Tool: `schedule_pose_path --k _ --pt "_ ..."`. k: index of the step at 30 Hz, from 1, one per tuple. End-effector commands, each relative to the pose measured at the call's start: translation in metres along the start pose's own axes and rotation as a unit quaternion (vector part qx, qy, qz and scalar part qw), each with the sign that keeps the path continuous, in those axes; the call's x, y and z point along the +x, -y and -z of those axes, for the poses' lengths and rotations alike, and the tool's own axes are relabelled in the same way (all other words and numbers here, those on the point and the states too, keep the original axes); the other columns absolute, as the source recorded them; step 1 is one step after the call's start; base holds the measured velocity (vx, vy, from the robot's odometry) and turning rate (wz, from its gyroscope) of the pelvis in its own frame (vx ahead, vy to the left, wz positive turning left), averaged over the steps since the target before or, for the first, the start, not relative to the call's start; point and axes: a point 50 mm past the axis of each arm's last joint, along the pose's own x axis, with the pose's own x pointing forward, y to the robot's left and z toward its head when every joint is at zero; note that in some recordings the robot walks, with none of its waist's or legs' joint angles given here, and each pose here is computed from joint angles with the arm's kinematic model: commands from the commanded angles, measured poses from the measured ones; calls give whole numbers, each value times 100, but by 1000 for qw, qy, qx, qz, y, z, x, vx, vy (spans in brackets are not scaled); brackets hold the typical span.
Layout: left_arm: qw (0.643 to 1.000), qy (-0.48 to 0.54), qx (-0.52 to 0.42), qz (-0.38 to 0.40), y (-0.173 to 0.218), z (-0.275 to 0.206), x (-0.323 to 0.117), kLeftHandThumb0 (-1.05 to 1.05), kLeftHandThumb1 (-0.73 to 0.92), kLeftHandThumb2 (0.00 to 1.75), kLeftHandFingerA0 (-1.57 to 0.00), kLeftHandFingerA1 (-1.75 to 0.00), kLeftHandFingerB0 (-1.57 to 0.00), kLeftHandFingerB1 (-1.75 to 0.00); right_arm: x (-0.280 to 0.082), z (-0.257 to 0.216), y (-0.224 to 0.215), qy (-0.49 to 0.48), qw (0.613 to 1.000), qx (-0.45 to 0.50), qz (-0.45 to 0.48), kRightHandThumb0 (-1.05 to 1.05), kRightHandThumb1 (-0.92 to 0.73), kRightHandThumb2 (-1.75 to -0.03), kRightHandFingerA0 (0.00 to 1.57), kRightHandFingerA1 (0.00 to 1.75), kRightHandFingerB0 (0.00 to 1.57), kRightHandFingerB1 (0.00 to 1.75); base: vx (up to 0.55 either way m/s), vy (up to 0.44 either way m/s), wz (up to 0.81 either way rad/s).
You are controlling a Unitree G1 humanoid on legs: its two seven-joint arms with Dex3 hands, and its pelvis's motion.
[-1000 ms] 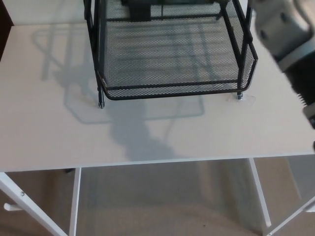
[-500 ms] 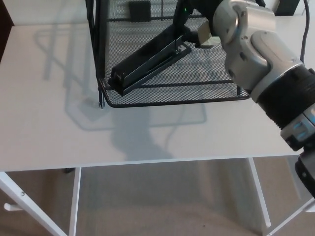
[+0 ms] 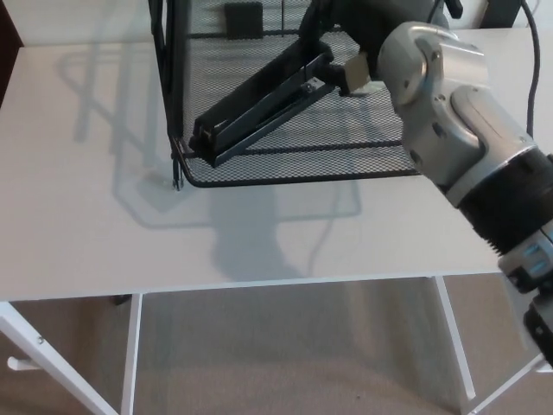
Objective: The robot walks towards a desk on which a file tray is kept in the middle and a stapler is kept to its right. The robot lifts the stapler using its right hand and places it on the file tray.
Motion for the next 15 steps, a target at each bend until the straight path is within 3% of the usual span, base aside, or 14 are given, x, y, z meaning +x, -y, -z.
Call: schedule_pose_path --k 1,2,9,10,12,13,14,15 --pt "1000 7 -6 -2 -1 2 -1 -59 73 62 -74 -58 -52 -46 -2 0 31 -3 996 -85 6 -86 -54 -81 0 0 0 2 0 0 0" --pt "1000 8 -5 2 -1 2 -1 -58 73 62 -71 -56 -51 -46 -4 0 41 10 996 -81 25 -97 -55 -86 0 15 0 0 0 0 0" --pt "1000 1 1 -3 -3 5 -3 -58 72 62 -77 -58 -52 -45 -25 1 101 39 993 -96 57 -96 -55 -89 0 14 0 0 0 0 0" --pt "1000 1 0 -3 -3 5 -3 -59 72 62 -77 -58 -51 -46 -27 1 104 40 993 -98 55 -103 -57 -95 0 22 0 3 0 0 0" --pt "1000 1 2 -1 -3 6 -3 -59 73 62 -74 -56 -50 -45 -43 9 122 55 992 -99 63 -96 -55 -90 0 10 0 0 0 0 0" --pt "1000 2 3 -1 -3 6 -3 -58 73 61 -73 -56 -51 -44 -57 17 136 57 991 -102 65 -88 -50 -80 0 0 4 6 0 0 0" --pt "1000 1 2 -2 -5 8 -5 -58 74 62 -73 -56 -51 -45 -71 25 146 66 990 -102 66 -82 -45 -78 0 1 0 13 0 0 0" --pt "1000 -2 -1 -5 -6 8 -4 -57 73 61 -73 -56 -53 -45 -83 32 154 72 989 -106 72 -92 -54 -94 0 15 0 8 0 0 0"
